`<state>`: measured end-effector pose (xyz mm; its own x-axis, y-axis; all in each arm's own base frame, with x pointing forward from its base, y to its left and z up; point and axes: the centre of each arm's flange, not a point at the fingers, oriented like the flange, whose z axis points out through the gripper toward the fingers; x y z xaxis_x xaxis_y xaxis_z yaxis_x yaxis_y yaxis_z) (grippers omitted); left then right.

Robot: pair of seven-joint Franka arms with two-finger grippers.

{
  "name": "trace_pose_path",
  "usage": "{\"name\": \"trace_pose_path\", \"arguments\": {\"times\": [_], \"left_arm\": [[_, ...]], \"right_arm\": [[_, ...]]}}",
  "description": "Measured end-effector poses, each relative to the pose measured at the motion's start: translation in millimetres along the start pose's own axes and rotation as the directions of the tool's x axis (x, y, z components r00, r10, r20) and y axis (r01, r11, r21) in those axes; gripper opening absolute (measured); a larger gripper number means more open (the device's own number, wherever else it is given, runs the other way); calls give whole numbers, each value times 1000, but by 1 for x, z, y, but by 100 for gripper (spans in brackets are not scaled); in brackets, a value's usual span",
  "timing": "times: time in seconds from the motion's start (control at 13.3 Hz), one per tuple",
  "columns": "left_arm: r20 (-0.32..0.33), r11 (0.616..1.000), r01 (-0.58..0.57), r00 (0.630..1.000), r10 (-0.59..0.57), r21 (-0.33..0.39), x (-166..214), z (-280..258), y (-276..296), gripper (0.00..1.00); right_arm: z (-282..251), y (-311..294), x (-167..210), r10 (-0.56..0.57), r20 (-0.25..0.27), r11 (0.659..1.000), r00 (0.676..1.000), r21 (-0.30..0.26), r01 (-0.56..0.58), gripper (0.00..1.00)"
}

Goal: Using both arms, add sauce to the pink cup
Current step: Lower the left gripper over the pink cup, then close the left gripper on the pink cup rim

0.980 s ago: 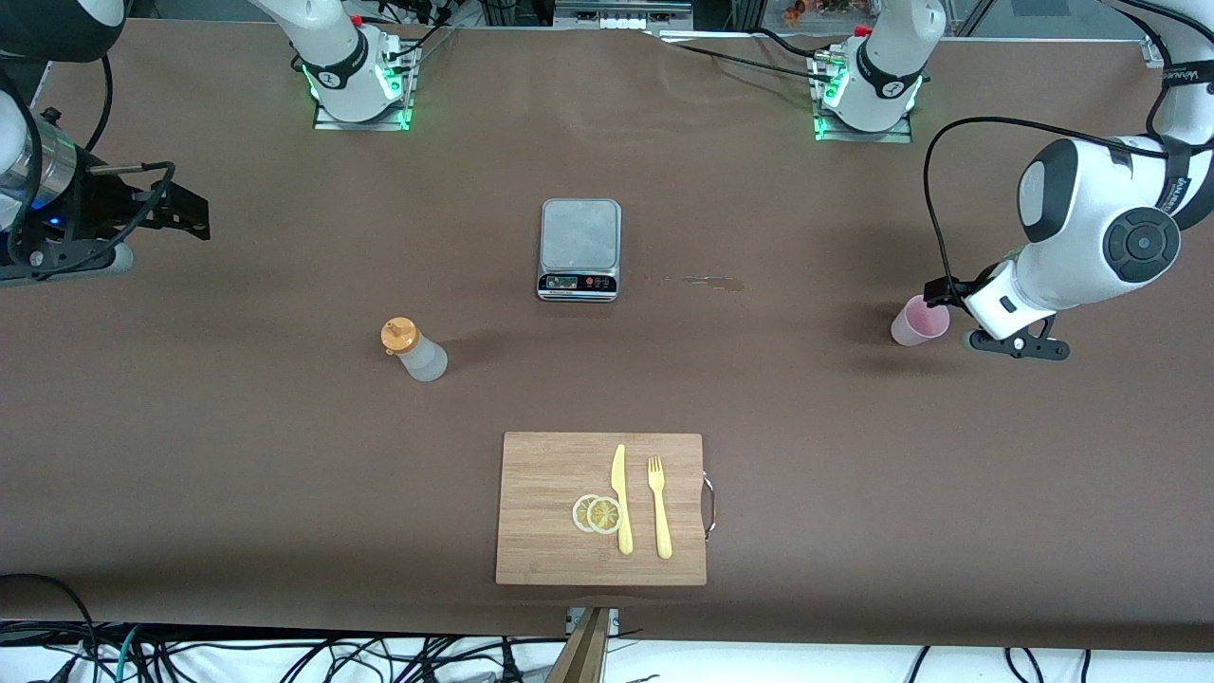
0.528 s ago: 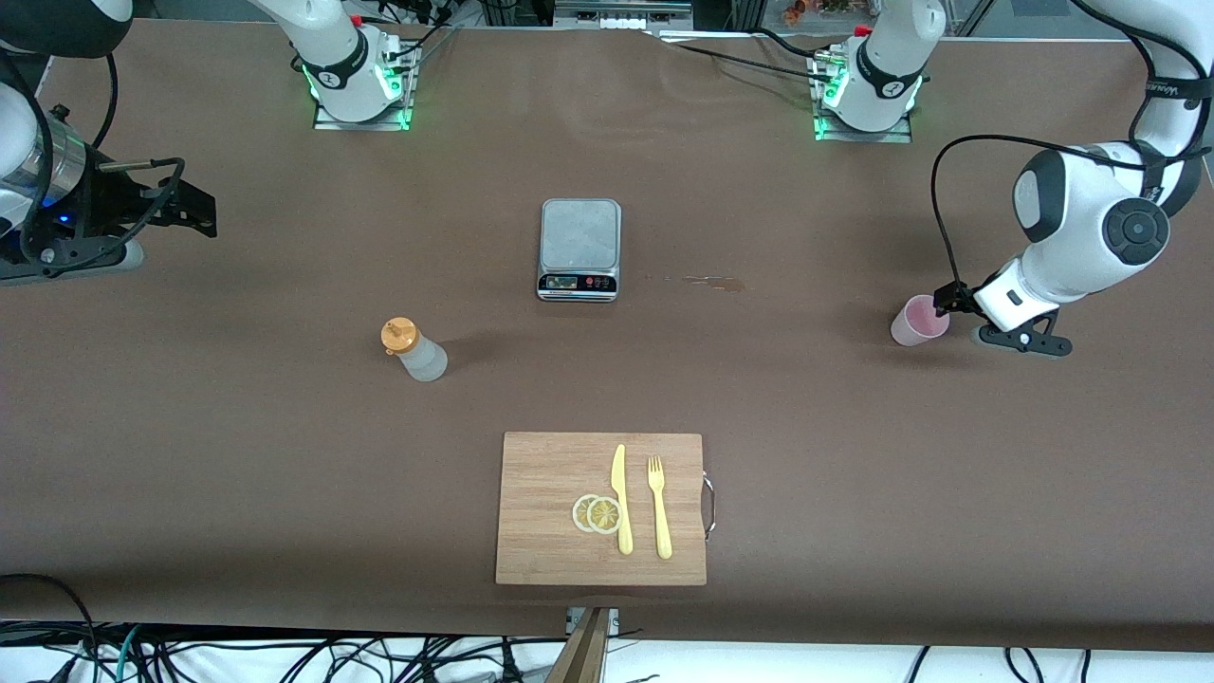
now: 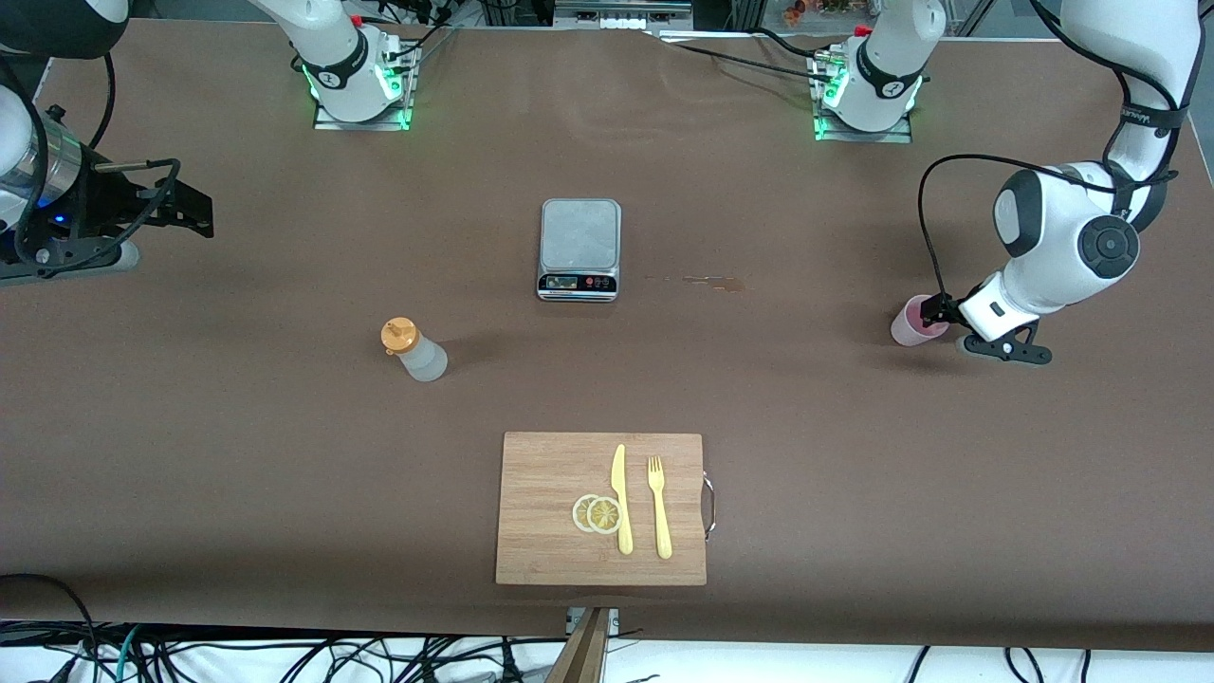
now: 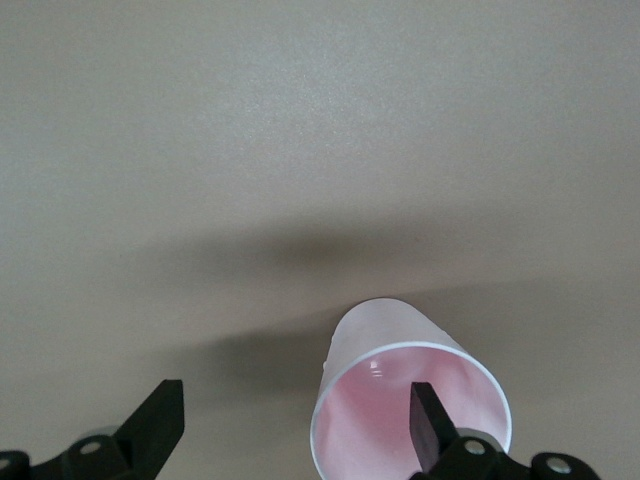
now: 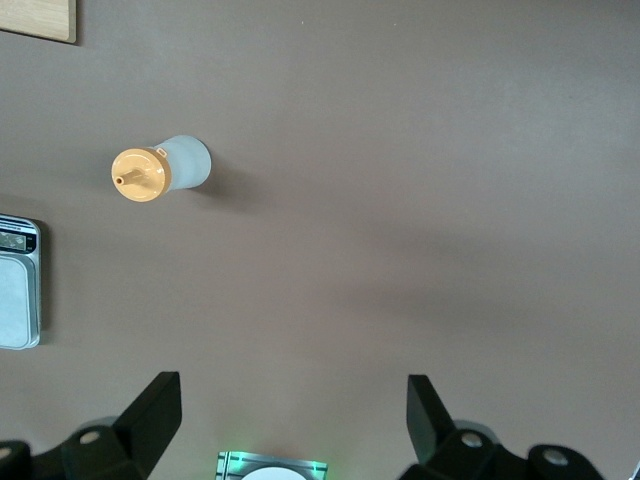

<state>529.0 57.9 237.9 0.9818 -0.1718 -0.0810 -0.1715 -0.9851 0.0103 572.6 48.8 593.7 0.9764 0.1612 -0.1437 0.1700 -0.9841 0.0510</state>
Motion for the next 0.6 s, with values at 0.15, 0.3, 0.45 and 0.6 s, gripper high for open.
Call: {"name": "trace_pose_path", "arguments": {"times": [0.15,0.3,0.45,0.6], "left_arm": [[-2,1000,-12,1000,12,-24,-1,3,0,100],[6,999,-17,1000,17,-31,-2,8,1,100],[10,999,-35,999,36,-33,-3,10,1,100],[9,997,-74,997,75,-34,-4,10,0,100]], "right_arm": [[0,0,0,0,0,1000,1000,0,0,100],[0,0,0,0,0,1000,1000,0,0,100],[0,0,0,0,0,1000,1000,0,0,100],[0,0,0,0,0,1000,1000,0,0,100]]}}
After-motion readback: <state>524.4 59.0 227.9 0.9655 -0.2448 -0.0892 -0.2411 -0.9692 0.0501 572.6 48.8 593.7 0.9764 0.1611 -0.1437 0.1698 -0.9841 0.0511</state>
